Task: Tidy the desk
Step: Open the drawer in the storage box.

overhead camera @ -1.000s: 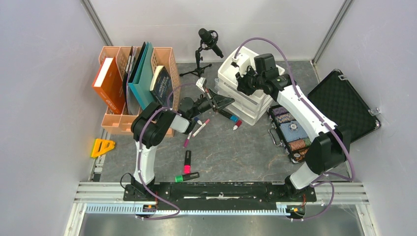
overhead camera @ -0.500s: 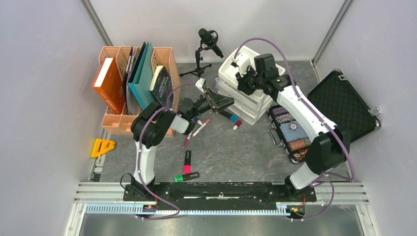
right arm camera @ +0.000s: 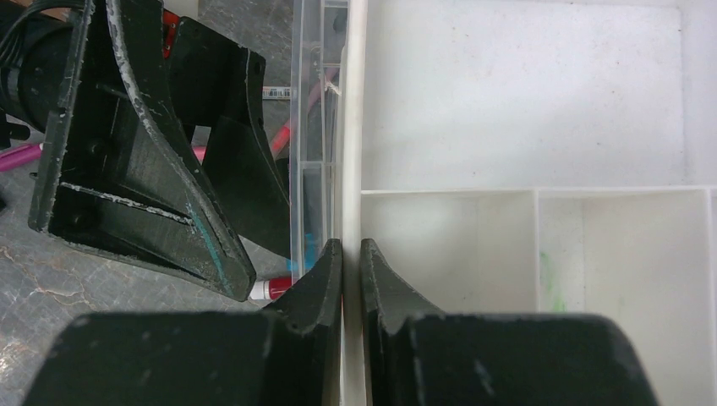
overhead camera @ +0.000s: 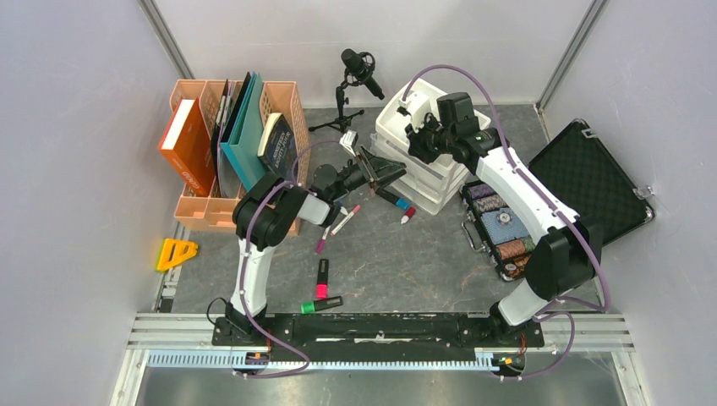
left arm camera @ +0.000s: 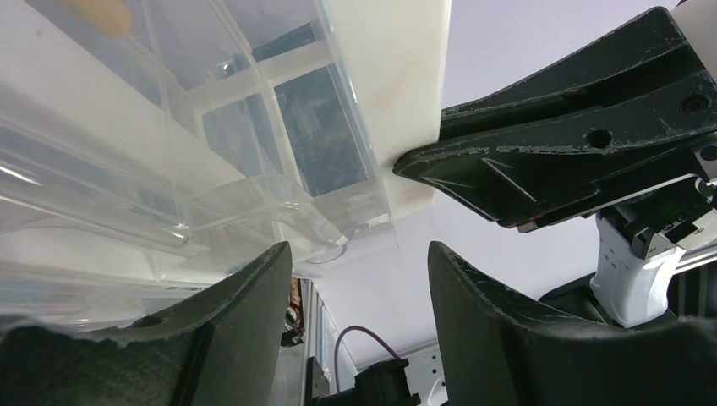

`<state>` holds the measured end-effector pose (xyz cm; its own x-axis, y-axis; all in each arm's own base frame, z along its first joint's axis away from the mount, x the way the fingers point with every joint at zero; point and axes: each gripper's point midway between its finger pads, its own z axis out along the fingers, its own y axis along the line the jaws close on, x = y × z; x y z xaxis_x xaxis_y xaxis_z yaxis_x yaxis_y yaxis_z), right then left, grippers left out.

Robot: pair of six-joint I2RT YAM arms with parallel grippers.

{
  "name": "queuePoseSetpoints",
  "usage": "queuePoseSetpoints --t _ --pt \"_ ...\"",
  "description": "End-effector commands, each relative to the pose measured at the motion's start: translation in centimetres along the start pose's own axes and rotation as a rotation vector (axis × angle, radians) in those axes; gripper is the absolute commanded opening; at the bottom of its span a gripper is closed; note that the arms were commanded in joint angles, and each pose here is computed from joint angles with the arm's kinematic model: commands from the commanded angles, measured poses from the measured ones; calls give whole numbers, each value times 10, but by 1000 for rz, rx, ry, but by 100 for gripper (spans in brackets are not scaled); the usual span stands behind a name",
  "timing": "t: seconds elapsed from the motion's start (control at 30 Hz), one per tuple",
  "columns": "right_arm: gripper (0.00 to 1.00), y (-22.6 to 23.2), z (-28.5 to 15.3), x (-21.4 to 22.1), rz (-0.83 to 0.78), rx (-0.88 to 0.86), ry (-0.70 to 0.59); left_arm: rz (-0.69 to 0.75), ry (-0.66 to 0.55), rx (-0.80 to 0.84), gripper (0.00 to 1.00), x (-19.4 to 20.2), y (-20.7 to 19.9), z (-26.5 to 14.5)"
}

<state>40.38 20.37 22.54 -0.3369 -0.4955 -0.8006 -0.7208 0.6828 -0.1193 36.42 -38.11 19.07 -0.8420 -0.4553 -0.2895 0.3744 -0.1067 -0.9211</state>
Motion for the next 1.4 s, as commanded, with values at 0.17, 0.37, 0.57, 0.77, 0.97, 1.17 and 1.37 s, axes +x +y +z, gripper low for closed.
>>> queuePoseSetpoints --t 0.17,0.37,0.57,0.77,0.97,1.17,1.37 --pt "0 -15 -4 -4 -33 54 -1 109 -27 33 70 -11 -19 8" --pt "0 -14 -6 -5 -32 52 -4 126 -43 -27 71 -18 -13 11" --pt "0 -14 -7 -4 -33 52 1 127 -42 -7 70 -19 -22 12" --pt "0 -14 -5 -2 -32 48 5 151 -37 39 70 -19 -40 13" --pt "0 -12 -5 -2 -28 43 5 151 -44 0 70 -23 -33 17" --pt "0 -12 -8 -1 -31 46 8 144 -44 -11 69 -26 -29 22" --pt "0 -11 -7 1 -30 42 11 150 -46 -33 67 -29 -28 23"
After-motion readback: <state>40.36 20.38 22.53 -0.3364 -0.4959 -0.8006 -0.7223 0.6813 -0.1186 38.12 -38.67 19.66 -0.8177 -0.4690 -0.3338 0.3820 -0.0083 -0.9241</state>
